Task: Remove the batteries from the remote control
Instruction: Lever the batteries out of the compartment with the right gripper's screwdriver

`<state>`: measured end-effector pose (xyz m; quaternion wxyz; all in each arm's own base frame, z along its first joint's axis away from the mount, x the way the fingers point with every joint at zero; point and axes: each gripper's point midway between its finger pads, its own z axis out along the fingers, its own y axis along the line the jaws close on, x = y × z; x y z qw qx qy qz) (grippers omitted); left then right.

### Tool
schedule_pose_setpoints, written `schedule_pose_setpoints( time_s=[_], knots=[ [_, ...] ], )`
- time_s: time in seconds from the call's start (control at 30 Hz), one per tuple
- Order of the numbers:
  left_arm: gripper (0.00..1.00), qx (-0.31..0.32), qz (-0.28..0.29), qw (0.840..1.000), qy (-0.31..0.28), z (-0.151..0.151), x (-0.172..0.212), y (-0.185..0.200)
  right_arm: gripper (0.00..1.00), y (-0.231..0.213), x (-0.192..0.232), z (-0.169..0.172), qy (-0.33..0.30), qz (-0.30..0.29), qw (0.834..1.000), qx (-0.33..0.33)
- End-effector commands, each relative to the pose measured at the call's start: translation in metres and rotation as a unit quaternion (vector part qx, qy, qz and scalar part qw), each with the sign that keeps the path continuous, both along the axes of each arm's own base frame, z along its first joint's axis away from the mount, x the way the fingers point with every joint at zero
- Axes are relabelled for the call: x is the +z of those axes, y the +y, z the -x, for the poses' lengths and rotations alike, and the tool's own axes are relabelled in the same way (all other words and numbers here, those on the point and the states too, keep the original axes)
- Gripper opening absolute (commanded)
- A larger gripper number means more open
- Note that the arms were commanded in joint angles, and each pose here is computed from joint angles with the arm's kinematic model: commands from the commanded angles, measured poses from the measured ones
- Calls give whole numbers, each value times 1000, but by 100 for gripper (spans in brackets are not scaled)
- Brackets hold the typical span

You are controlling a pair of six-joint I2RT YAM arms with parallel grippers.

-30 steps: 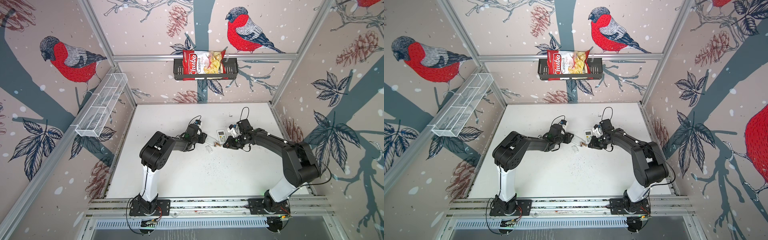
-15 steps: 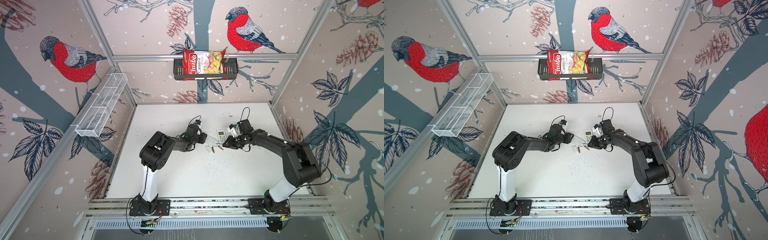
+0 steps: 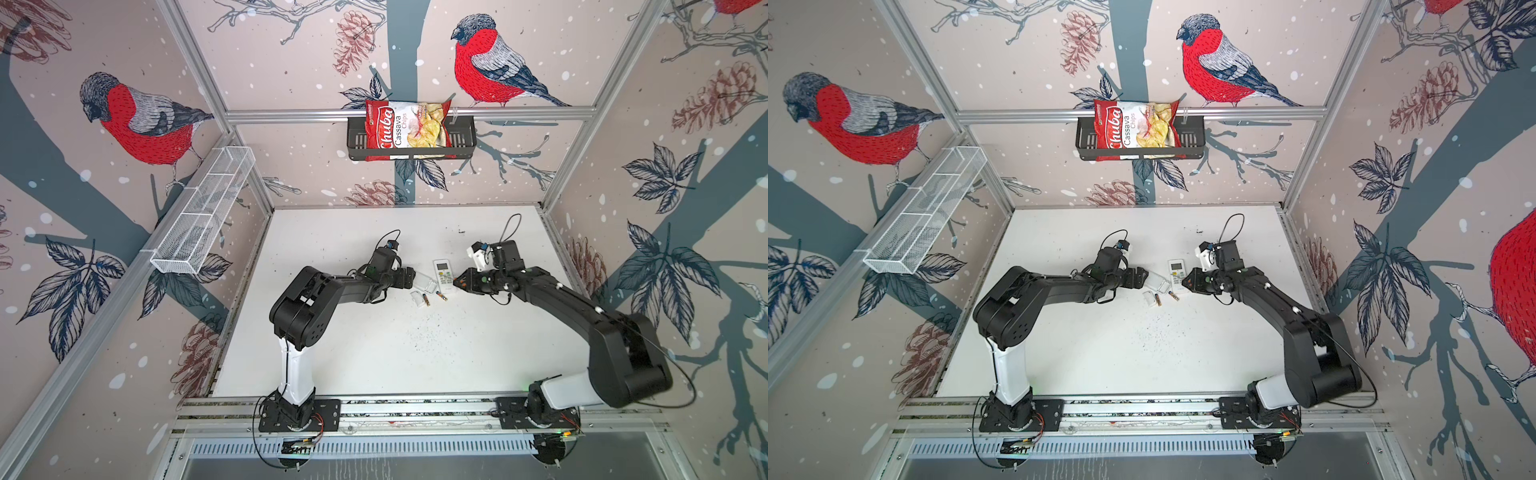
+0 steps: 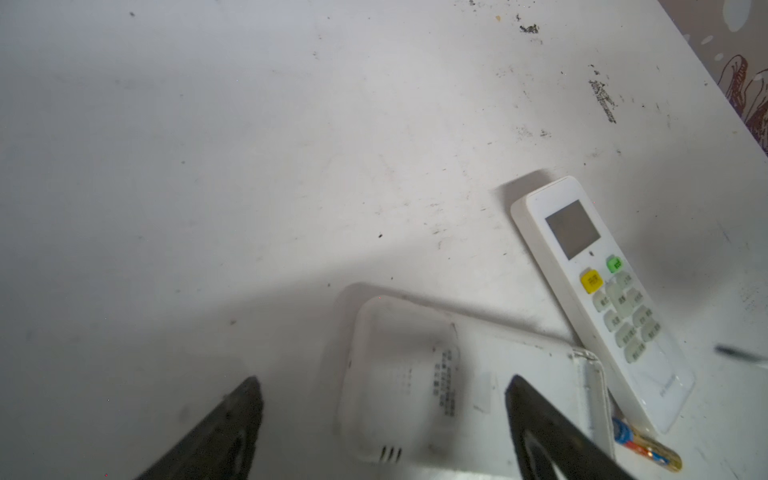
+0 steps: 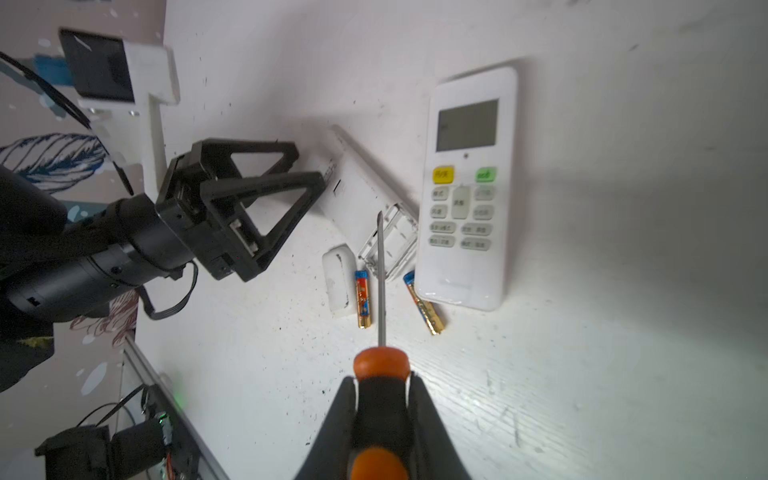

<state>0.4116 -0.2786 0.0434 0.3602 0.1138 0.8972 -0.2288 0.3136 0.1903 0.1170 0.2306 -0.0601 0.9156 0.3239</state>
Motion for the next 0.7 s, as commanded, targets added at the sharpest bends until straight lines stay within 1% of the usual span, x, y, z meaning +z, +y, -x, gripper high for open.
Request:
schedule_pose_setpoints(
  time_s=[0.0, 0.1, 0.17, 0.3, 0.37, 0.43, 0.5, 0.6, 0.67],
  knots=[
    [97, 17, -14, 1000, -5, 5, 10, 12, 0, -19, 14, -23, -75, 10, 994, -82],
    [97, 25, -1, 999, -24, 9, 27, 16, 0, -45, 7, -27, -106, 36, 982, -151],
    [97, 31, 15, 998, -45, 14, 40, 19, 0, -62, -5, -30, -106, 62, 974, -191],
    [97, 35, 49, 995, -82, 23, 62, 25, 0, -79, -28, -31, -101, 86, 965, -225],
    [97, 42, 53, 994, -84, 25, 66, 27, 0, -87, -34, -31, -103, 101, 959, -244],
    [97, 41, 56, 994, -85, 27, 68, 27, 0, -92, -38, -32, -109, 112, 955, -253],
    [97, 35, 57, 994, -91, 30, 71, 28, 3, -93, -42, -31, -114, 115, 954, -253],
    [97, 30, 62, 992, -110, 39, 79, 32, 11, -89, -54, -30, -108, 116, 957, -243],
    [97, 22, 66, 990, -122, 45, 85, 34, 14, -86, -64, -30, -97, 117, 961, -233]
  ],
)
